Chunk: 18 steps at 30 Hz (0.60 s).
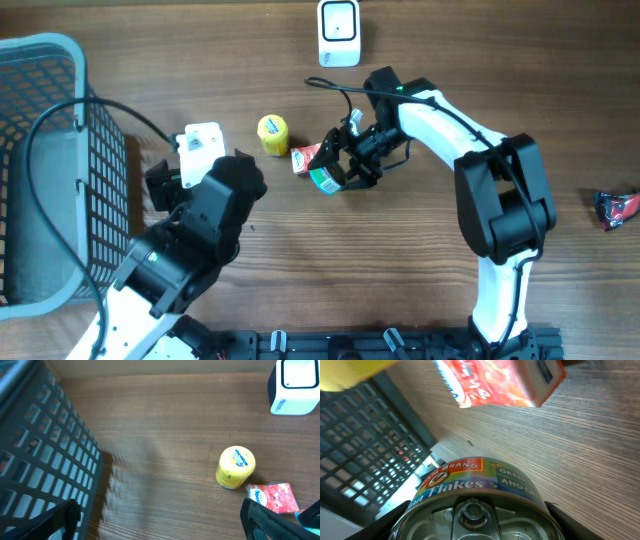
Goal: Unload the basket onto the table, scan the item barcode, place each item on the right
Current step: 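Lift the tin can and raise it to the white scanner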
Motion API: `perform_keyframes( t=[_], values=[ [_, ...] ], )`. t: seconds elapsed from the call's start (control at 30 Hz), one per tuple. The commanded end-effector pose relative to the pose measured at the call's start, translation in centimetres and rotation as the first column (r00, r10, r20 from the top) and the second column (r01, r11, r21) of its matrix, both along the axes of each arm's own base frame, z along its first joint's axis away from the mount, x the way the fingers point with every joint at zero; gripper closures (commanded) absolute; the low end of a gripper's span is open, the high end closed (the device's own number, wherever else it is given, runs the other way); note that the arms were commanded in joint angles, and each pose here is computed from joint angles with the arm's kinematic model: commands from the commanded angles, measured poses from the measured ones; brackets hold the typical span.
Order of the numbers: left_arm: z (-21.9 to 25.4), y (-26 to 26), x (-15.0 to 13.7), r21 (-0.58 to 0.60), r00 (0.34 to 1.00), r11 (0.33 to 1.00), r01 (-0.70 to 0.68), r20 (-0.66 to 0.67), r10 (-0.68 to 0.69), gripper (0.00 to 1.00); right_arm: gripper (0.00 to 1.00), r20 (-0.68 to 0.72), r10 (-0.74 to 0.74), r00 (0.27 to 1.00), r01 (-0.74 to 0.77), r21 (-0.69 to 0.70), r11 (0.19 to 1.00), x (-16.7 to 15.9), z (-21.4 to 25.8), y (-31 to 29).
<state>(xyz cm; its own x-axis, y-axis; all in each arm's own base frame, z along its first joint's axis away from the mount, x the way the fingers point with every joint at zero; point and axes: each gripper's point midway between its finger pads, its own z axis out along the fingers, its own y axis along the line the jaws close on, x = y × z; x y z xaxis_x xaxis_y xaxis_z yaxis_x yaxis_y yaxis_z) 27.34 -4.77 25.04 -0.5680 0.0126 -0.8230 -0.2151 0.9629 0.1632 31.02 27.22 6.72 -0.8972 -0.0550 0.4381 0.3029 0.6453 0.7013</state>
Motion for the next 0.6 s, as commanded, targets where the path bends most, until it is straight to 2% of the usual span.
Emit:
perform_keyframes(
  t=[0.0,0.23,0.3,0.4,0.57],
  values=[
    [-0.1,-0.4,0.4,-0.032,1.0,0.999,-0.014,-0.005,0.013,0.0,0.48,-0.024,-0.002,1.0,0.005,0.134,0.991,0.2,1.4,0.3],
    [-0.1,-0.4,0.4,-0.034,1.0,0.999,-0.016,-0.004,0.016,0.0,0.5,0.04,0.014,0.999,-0.019,0.142,0.99,0.7,1.2,0.2],
    [-0.1,-0.4,0.4,-0.035,1.0,0.999,-0.015,-0.004,0.015,0.0,0.57,0.094,0.026,0.995,-0.036,0.101,0.994,1.2,0.4,-0.1],
    [-0.1,-0.4,0.4,-0.035,1.0,0.999,-0.016,-0.004,0.016,0.0,0.52,0.209,0.027,0.977,-0.043,0.069,0.997,3.2,-0.2,-0.1],
    [-0.2,-0.6,0.4,-0.044,1.0,0.999,-0.006,-0.01,0.006,0.0,0.54,0.416,0.007,0.909,-0.026,0.039,0.999,7.6,0.1,0.0]
  ],
)
